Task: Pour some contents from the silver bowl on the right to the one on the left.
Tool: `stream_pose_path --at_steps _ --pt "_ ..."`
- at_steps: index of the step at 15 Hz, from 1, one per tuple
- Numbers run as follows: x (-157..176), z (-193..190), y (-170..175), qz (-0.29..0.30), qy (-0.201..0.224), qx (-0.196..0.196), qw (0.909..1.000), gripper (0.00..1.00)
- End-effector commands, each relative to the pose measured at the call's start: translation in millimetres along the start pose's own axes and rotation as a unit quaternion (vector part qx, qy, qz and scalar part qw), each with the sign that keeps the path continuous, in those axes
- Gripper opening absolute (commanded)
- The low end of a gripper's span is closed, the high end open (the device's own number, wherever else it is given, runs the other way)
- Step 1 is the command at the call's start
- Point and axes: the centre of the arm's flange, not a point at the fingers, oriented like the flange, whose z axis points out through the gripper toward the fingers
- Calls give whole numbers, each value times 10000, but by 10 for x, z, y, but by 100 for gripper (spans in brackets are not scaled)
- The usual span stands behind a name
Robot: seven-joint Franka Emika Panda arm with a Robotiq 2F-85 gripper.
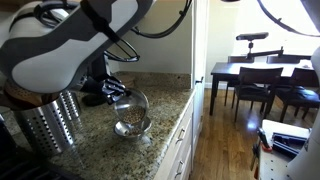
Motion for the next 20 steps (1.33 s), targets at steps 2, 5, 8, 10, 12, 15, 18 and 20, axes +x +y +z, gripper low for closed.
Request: stream_pose_path --at_steps 2,5,8,10,12,15,18,20 --pt "-39 -60 25 299 -191 -254 9990 7" --pt "-49 -55 3 381 -246 -347 9984 7" --pt "-49 -51 -30 508 -307 -447 9972 7" --pt "-44 -52 -49 585 -338 -514 9964 7" --pt "-35 -40 -66 662 -371 -587 9954 7" --pt "-26 -2 -84 769 -448 -677 9937 7" --pt "-31 3 -75 870 -485 -726 9924 7" --pt "-31 -6 -71 987 -491 -853 9902 7"
